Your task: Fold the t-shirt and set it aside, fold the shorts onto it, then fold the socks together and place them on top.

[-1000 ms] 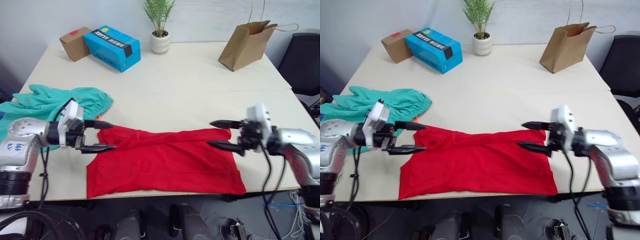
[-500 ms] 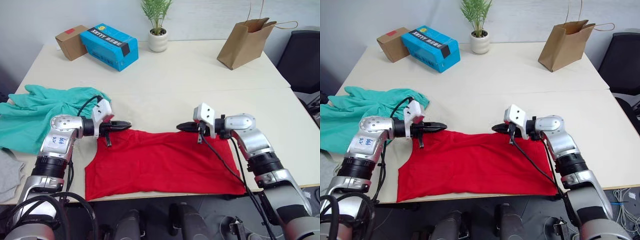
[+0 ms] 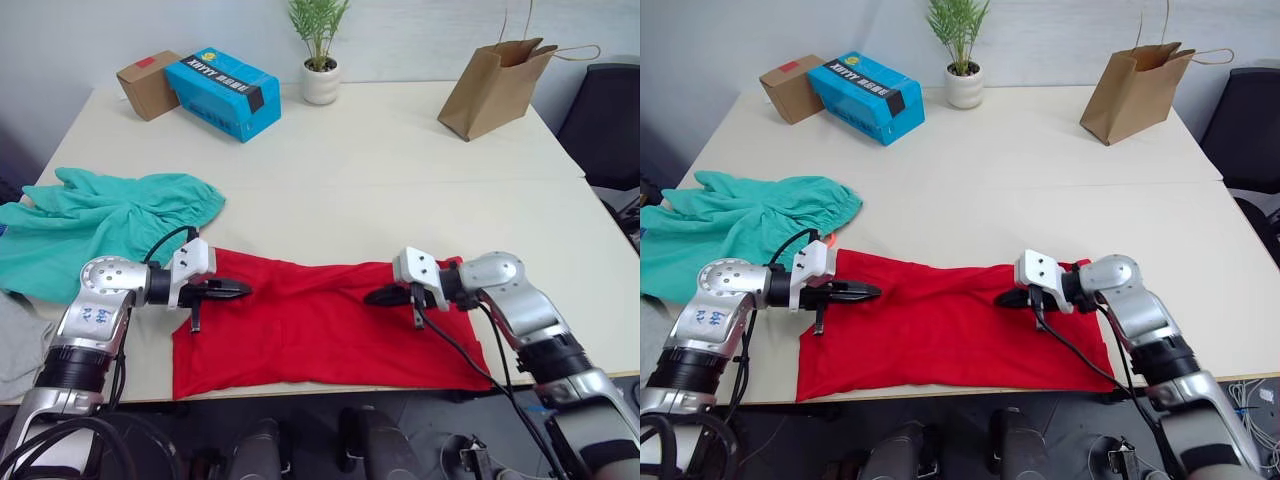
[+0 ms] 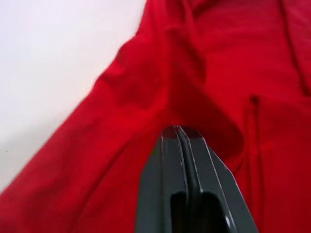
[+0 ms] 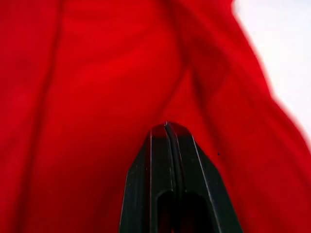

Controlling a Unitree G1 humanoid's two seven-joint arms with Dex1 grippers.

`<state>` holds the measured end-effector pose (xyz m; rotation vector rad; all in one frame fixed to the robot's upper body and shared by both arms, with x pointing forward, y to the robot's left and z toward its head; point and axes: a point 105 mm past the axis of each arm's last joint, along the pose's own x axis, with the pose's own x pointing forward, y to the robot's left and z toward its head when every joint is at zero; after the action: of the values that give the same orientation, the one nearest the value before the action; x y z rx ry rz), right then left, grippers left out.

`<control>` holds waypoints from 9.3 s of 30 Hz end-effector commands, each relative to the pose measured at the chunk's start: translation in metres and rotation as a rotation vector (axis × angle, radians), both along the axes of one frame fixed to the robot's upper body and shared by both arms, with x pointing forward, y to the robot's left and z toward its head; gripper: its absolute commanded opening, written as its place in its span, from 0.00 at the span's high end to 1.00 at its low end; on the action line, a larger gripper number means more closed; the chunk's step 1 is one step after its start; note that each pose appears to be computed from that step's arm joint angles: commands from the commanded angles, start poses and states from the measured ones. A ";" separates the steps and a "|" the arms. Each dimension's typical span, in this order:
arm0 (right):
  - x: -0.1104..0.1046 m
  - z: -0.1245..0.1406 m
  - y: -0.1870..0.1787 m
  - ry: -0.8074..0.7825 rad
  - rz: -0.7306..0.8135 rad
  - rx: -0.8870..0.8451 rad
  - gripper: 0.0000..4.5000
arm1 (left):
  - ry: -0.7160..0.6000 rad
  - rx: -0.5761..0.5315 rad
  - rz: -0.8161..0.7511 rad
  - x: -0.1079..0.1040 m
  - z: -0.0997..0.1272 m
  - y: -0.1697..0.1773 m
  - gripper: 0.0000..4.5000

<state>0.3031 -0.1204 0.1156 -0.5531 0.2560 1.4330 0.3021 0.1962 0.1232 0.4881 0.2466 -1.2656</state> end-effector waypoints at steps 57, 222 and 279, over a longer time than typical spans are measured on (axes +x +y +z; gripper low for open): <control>0.027 -0.009 -0.063 -0.159 -0.487 0.087 1.00 | -0.069 -0.166 0.424 0.024 0.006 0.010 0.99; 0.078 0.022 -0.123 0.158 -0.461 -0.177 0.99 | -0.097 -0.407 0.017 -0.074 0.046 -0.049 0.00; -0.059 -0.009 -0.155 0.706 -1.300 0.318 0.01 | 0.195 0.054 0.127 0.099 0.006 -0.049 0.00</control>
<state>0.2495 -0.2766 0.1154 0.3813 0.7215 0.3221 0.4042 0.1433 0.1332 0.3934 0.4252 -1.1778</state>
